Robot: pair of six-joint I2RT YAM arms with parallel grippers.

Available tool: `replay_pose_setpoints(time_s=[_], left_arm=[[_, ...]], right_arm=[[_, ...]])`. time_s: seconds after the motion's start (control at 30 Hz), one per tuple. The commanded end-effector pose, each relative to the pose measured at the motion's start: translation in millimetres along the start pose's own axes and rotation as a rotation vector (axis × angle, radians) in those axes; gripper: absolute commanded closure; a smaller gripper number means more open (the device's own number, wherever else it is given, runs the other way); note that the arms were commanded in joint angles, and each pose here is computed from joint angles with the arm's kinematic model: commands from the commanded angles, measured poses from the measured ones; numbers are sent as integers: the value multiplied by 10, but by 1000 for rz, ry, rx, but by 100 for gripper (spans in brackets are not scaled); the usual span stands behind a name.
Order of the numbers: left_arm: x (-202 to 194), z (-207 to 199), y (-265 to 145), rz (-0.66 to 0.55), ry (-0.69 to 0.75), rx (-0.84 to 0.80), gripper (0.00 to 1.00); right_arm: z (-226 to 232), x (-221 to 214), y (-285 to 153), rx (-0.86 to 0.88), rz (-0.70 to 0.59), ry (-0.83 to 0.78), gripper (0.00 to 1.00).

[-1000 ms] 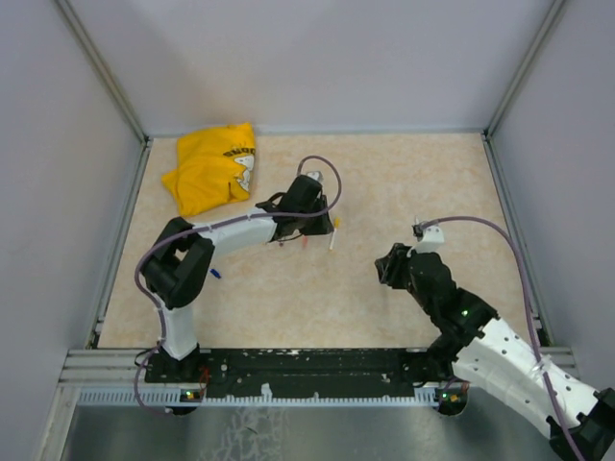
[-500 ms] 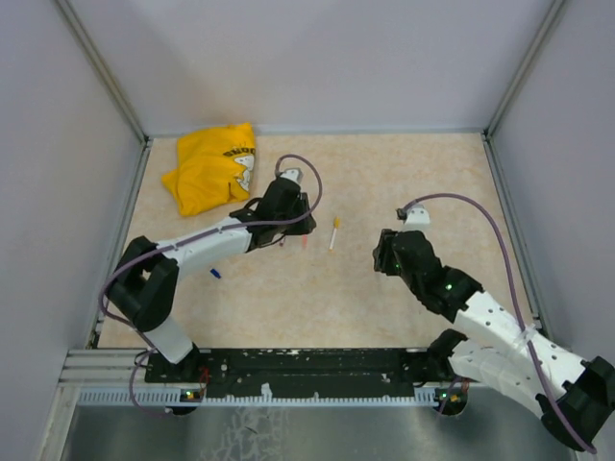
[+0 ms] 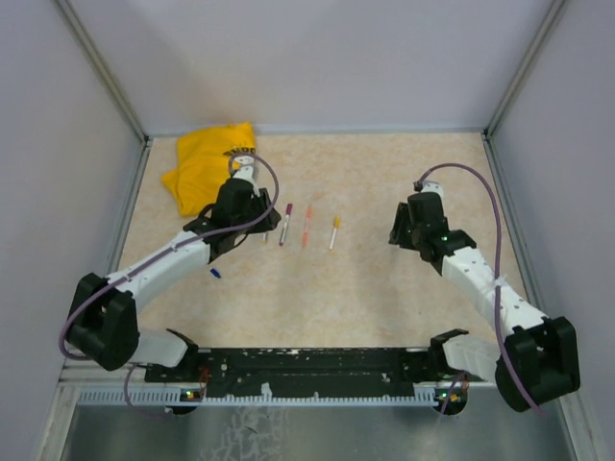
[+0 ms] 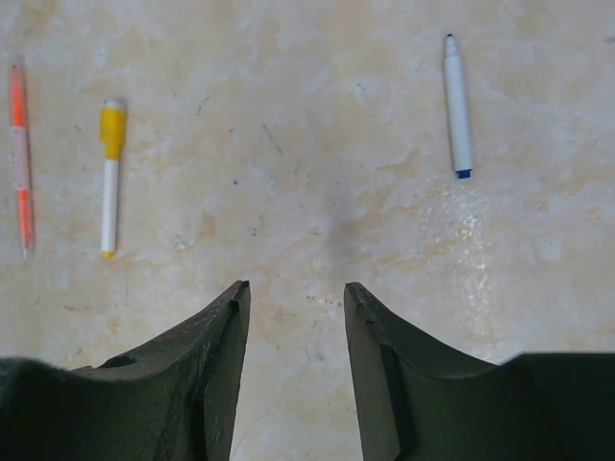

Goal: Insert the pens into the pen caps
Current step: Pick up the pen from the center of the board.

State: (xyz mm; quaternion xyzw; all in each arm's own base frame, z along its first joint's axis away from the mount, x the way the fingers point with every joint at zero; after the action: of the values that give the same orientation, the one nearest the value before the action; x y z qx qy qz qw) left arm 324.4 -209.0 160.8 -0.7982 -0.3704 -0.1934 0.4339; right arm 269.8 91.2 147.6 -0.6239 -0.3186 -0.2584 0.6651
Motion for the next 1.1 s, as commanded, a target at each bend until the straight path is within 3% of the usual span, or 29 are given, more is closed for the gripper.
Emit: replay_pose_setpoints(time_s=[0.0, 0.5, 0.77, 1.07], left_arm=[[76, 83, -180, -25, 48, -16, 55], [224, 133, -484, -78, 112, -16, 53], [210, 134, -483, -65, 116, -14, 52], [211, 155, -488, -74, 111, -5, 51]], right_arm=[[-193, 231, 122, -36, -6, 23, 55], [-882, 140, 639, -260, 150, 21, 55], [-967, 50, 863, -239, 212, 24, 57], [-928, -17, 1068, -188, 269, 16, 69]])
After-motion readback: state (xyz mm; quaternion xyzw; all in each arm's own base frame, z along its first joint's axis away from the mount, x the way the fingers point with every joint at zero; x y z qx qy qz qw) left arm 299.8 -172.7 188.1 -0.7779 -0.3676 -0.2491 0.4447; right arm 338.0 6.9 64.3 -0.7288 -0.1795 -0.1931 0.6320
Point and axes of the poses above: each gripper's point midway between its finger pads, its own y axis out along the fingers, its own z axis along the line the jaws close on, x = y × z, the point moved 3 cm from there along -y, back along the fingers, and after that the axes turned 15 degrees about -y, right-handed, at the moved point
